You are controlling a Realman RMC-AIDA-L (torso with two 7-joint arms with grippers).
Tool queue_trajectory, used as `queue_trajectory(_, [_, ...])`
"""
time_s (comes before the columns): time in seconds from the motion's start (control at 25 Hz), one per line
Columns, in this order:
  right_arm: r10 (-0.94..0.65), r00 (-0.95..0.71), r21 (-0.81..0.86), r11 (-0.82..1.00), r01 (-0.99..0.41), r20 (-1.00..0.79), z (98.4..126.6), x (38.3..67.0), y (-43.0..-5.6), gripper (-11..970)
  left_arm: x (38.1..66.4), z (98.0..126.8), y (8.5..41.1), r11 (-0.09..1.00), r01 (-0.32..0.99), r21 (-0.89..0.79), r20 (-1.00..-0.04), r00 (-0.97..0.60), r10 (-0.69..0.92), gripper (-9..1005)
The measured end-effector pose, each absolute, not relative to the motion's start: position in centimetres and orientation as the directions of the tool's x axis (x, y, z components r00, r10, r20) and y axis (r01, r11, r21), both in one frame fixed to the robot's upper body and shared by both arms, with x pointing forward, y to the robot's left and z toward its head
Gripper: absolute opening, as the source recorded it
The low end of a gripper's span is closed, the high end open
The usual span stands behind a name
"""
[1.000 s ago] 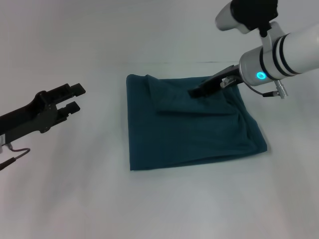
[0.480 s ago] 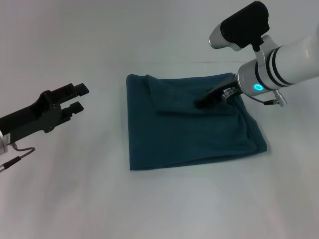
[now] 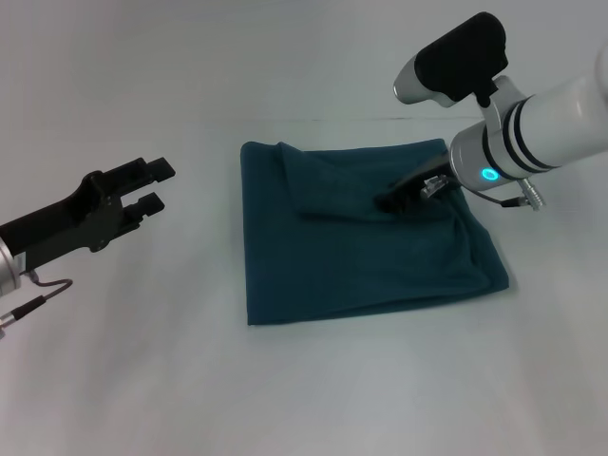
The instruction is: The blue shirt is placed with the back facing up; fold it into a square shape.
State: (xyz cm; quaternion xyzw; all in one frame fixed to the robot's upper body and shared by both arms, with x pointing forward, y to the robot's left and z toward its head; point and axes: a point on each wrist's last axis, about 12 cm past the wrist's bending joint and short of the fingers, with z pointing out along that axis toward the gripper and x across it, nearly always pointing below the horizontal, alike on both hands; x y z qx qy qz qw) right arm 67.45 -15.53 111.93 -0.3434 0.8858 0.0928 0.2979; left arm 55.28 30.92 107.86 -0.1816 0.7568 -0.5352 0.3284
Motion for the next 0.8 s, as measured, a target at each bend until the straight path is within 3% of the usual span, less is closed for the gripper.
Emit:
queue_trajectory(0.12, [-0.553, -0.588, -0.055, 0.755, -0.654, -0.59, 111.9, 67.5, -15.5, 372, 55.3, 107.8, 30.9, 0.363, 0.076, -0.929, -0.303, -0.717, -0.627, 663])
queue_trajectory(0.32, [-0.525, -0.604, -0.043, 0.775, -0.631, -0.6, 112.1, 67.7, -15.5, 137, 55.3, 107.8, 31.0, 0.365, 0.075, -0.928, -0.305, -0.716, -0.628, 663])
queue_trajectory(0.8, [-0.466, -0.635, 0.008, 0.803, -0.596, -0.616, 113.1, 67.6, -16.1, 20, 55.3, 107.7, 31.0, 0.371, 0.071, -0.926, -0.308, -0.71, -0.633, 663])
